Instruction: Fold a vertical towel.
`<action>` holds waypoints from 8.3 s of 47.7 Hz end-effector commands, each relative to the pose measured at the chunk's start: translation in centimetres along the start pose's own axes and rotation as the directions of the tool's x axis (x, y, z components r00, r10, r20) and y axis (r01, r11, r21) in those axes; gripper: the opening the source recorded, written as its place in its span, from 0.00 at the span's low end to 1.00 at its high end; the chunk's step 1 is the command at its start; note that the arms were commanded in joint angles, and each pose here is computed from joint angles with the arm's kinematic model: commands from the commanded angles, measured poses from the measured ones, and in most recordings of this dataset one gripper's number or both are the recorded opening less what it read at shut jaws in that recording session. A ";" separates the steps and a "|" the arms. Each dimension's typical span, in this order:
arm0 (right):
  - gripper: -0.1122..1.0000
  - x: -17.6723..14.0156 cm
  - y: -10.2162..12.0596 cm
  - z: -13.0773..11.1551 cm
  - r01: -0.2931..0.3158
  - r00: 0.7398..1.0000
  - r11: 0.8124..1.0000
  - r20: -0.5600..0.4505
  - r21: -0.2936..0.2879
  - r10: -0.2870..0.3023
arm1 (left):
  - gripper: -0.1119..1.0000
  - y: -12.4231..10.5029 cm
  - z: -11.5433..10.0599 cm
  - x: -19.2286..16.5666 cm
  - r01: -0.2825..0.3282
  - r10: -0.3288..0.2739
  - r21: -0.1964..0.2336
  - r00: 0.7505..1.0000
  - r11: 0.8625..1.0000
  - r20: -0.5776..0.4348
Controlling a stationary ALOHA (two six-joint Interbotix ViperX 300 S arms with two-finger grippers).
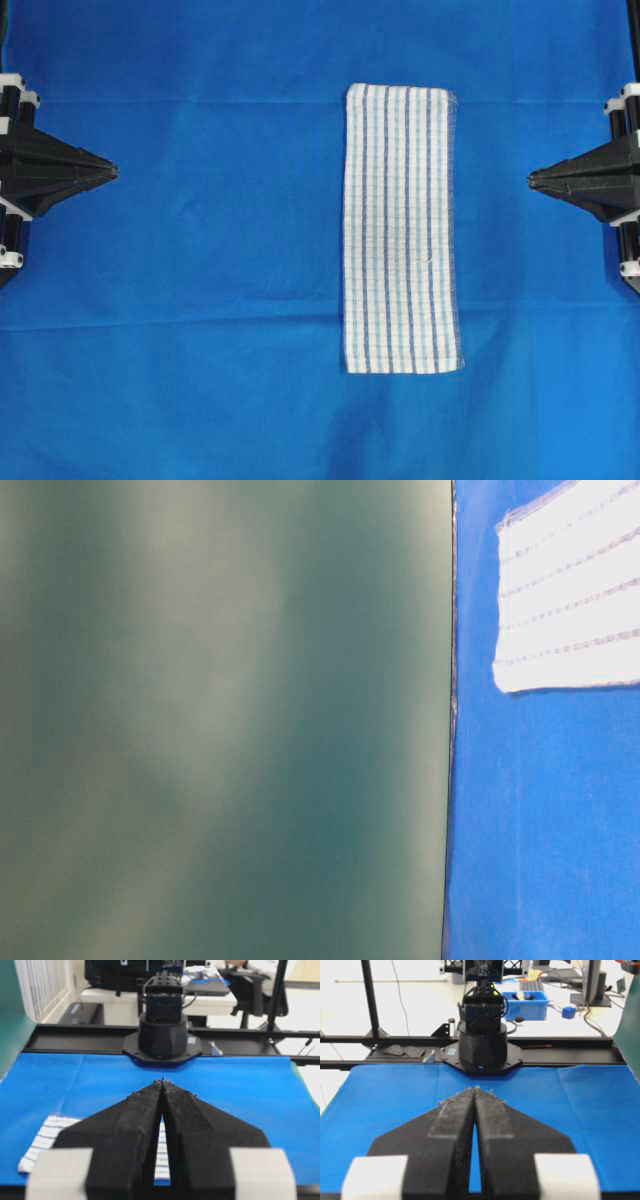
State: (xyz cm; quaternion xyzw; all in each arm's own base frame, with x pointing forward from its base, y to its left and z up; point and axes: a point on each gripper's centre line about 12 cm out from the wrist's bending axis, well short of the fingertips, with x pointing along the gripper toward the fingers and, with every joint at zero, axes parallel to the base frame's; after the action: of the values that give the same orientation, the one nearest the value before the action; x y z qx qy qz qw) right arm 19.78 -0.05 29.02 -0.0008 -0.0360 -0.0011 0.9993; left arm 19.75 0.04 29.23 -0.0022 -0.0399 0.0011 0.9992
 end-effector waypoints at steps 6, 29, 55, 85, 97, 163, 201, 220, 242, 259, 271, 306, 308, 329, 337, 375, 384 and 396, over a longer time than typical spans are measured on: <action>0.10 0.6 -1.3 1.5 0.063 0.998 0.998 0.006 0.015 -0.064 | 0.10 0.7 0.3 3.1 -0.037 0.036 -0.025 0.998 0.999 -0.046; 0.10 1.0 -8.1 -2.5 0.366 0.902 0.931 -0.246 -0.001 -0.355 | 0.10 6.5 -4.3 12.8 -0.210 0.197 -0.018 0.942 0.978 -0.272; 0.60 4.0 -15.0 -13.4 0.506 0.679 0.861 -0.594 -0.047 -0.431 | 0.85 14.0 -15.4 21.0 -0.336 0.297 0.001 0.831 0.942 -0.470; 0.60 4.3 -17.5 -20.4 0.549 0.570 0.834 -0.708 -0.049 -0.417 | 0.84 17.9 -22.9 23.4 -0.391 0.333 0.008 0.772 0.920 -0.541; 0.58 4.6 -17.9 -20.6 0.555 0.565 0.830 -0.711 -0.047 -0.418 | 0.68 18.8 -23.6 22.8 -0.399 0.346 0.028 0.757 0.917 -0.555; 0.18 3.8 -21.7 -17.0 0.635 0.577 0.769 -0.619 -0.071 -0.533 | 0.14 22.9 -18.9 22.2 -0.413 0.418 0.135 0.738 0.901 -0.530; 0.18 1.3 -17.3 -8.2 0.608 0.681 0.791 -0.465 -0.073 -0.566 | 0.14 17.5 -10.8 21.9 -0.288 0.362 0.230 0.832 0.930 -0.420; 0.18 1.3 -10.5 -8.5 0.454 0.753 0.891 -0.536 0.004 -0.381 | 0.14 10.6 -12.6 22.0 -0.153 0.221 0.172 0.833 0.973 -0.507; 0.18 2.0 -2.0 -11.6 0.248 0.721 0.955 -0.689 0.165 -0.068 | 0.14 1.0 -15.1 21.7 0.047 0.025 0.109 0.815 0.993 -0.578; 0.18 2.8 0.8 -15.4 0.238 0.646 0.943 -0.763 0.233 0.025 | 0.14 -1.4 -19.5 21.5 0.075 -0.021 0.055 0.758 0.996 -0.652; 0.18 3.3 1.5 -17.6 0.240 0.610 0.942 -0.791 0.233 0.040 | 0.14 -2.2 -21.4 21.7 0.086 -0.035 0.047 0.758 0.995 -0.651; 0.48 3.9 2.4 -17.5 0.202 0.648 0.945 -0.759 0.256 0.067 | 0.42 -2.8 -21.3 22.4 0.098 -0.047 0.049 0.778 0.994 -0.626; 0.58 4.0 2.5 -17.4 0.196 0.652 0.946 -0.755 0.258 0.071 | 0.45 -2.8 -21.2 22.4 0.098 -0.047 0.049 0.779 0.994 -0.625; 0.65 4.5 3.4 -12.0 0.134 0.704 0.953 -0.703 0.272 0.102 | 0.48 -3.8 -13.6 20.1 0.126 -0.074 0.048 0.809 0.991 -0.583; 0.65 3.5 3.1 -7.7 0.074 0.775 0.967 -0.624 0.245 0.099 | 0.48 -3.7 -9.2 17.9 0.127 -0.083 0.050 0.854 0.991 -0.514; 0.65 -5.4 0.1 1.0 0.039 0.950 0.998 -0.310 0.047 -0.022 | 0.48 -1.9 -0.9 3.1 0.091 -0.079 0.055 0.978 0.994 -0.192; 0.65 -6.2 -0.6 -0.1 0.082 0.953 0.996 -0.295 0.044 -0.066 | 0.48 -1.5 -1.9 -0.8 0.085 -0.078 0.049 0.987 0.995 -0.142; 0.65 -6.0 -1.6 -1.4 0.151 0.953 0.986 -0.274 0.065 -0.128 | 0.48 -0.4 -4.2 -5.0 0.025 -0.026 -0.010 0.995 1.000 -0.094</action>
State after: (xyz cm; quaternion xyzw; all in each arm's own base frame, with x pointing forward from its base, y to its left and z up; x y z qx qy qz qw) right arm 13.61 -1.37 26.99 0.0410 0.1075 -0.0628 0.9914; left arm 15.64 -0.76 24.63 -0.0018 0.0169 -0.0240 0.9996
